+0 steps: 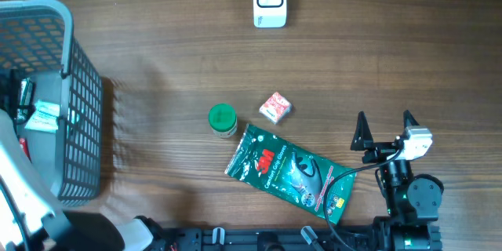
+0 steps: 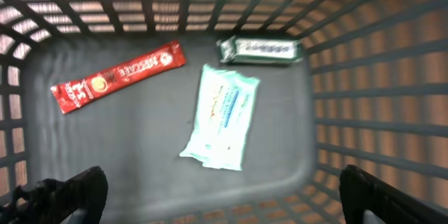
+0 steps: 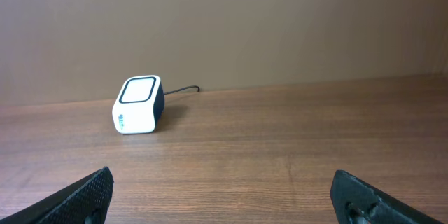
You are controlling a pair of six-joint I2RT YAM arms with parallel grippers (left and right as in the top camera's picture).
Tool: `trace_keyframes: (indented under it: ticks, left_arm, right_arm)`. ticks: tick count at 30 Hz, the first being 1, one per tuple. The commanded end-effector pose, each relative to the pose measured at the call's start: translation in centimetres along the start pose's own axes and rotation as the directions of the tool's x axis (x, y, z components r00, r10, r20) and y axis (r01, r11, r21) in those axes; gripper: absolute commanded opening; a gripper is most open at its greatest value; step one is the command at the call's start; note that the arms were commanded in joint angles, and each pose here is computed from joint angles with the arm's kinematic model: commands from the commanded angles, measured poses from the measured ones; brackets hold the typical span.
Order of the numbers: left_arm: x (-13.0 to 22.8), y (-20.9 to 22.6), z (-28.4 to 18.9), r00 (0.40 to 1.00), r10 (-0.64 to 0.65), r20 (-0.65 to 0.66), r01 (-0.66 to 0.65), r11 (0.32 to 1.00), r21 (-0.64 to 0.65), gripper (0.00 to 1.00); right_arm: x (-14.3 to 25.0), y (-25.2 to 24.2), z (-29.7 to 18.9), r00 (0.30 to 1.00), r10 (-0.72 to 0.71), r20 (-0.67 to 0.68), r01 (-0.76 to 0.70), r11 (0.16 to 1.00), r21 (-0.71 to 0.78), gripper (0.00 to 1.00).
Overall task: Scan the item barcode
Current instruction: 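Reach the left gripper into the basket and grasp the mint-green wipes pack, then carry the wipes pack out and set it left of the jar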
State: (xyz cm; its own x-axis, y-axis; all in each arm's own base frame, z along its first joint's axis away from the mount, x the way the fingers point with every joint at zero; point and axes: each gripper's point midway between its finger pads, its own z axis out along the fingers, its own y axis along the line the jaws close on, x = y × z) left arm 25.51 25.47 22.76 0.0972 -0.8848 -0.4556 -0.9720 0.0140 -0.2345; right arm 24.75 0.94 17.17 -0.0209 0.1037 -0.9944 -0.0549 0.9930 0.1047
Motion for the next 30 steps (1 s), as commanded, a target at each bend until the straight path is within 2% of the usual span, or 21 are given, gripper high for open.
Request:
trace_keyframes:
  ticks: [1,2,8,11,17,18,20,21,22,23,27,30]
  left_arm:
    - [2.8,0.3,5.4,0.982,0.144,-0.125,-0.146,0.989,-0.011,1.00]
    - [4.0,-0.1,6.9,0.967,0.184,-0.174,-0.186,0.983,0.010,1.00]
    - [6.1,0.6,12.0,0.941,0.198,-0.272,-0.225,0.972,-0.069,0.96]
    - [6.5,1.5,14.6,0.932,0.228,-0.281,-0.271,0.954,-0.125,0.98]
    - [8.1,1.9,18.4,0.912,0.269,-0.311,-0.318,0.941,-0.118,1.00]
    - [8.5,1.9,18.9,0.908,0.269,-0.322,-0.321,0.940,-0.119,0.92]
    - [8.9,2.1,19.4,0.903,0.267,-0.336,-0.324,0.938,-0.125,0.35]
    - [8.7,2.1,19.3,0.905,0.268,-0.331,-0.323,0.938,-0.124,0.18]
    - [8.5,2.2,19.2,0.908,0.268,-0.323,-0.323,0.937,-0.131,0.11]
    - [8.1,2.3,19.1,0.913,0.264,-0.312,-0.318,0.938,-0.136,0.04]
    - [6.6,1.4,17.6,0.929,0.260,-0.265,-0.296,0.949,-0.109,0.04]
    - [3.5,-0.6,13.1,0.957,0.252,-0.147,-0.259,0.965,-0.030,0.04]
  right_arm:
    - [-0.2,-0.1,0.0,1.000,0.003,0.008,-0.003,1.000,0.004,1.00]
    - [-0.2,-0.1,0.0,1.000,0.003,0.008,-0.003,1.000,0.004,1.00]
    - [-0.2,-0.1,0.0,1.000,0.003,0.008,-0.003,1.000,0.004,1.00]
    - [-0.2,-0.1,0.0,1.000,0.003,0.008,-0.003,1.000,0.004,1.00]
    - [-0.2,-0.1,0.0,1.000,0.003,0.008,-0.003,1.000,0.004,0.99]
    - [-0.2,-0.1,0.0,1.000,0.003,0.008,-0.003,1.000,0.004,1.00]
    - [-0.2,-0.1,0.0,1.000,0.003,0.008,-0.003,1.000,0.004,1.00]
    - [-0.2,-0.1,0.0,1.000,0.003,0.008,-0.003,1.000,0.004,1.00]
    - [-0.2,-0.1,0.0,1.000,0.003,0.008,-0.003,1.000,0.004,1.00]
    - [-0.2,-0.1,0.0,1.000,0.003,0.008,-0.003,1.000,0.004,1.00]
    - [-0.2,-0.1,0.0,1.000,0.002,0.008,-0.002,1.000,0.004,1.00]
    - [-0.2,-0.1,0.0,1.000,0.003,0.008,-0.003,1.000,0.004,1.00]
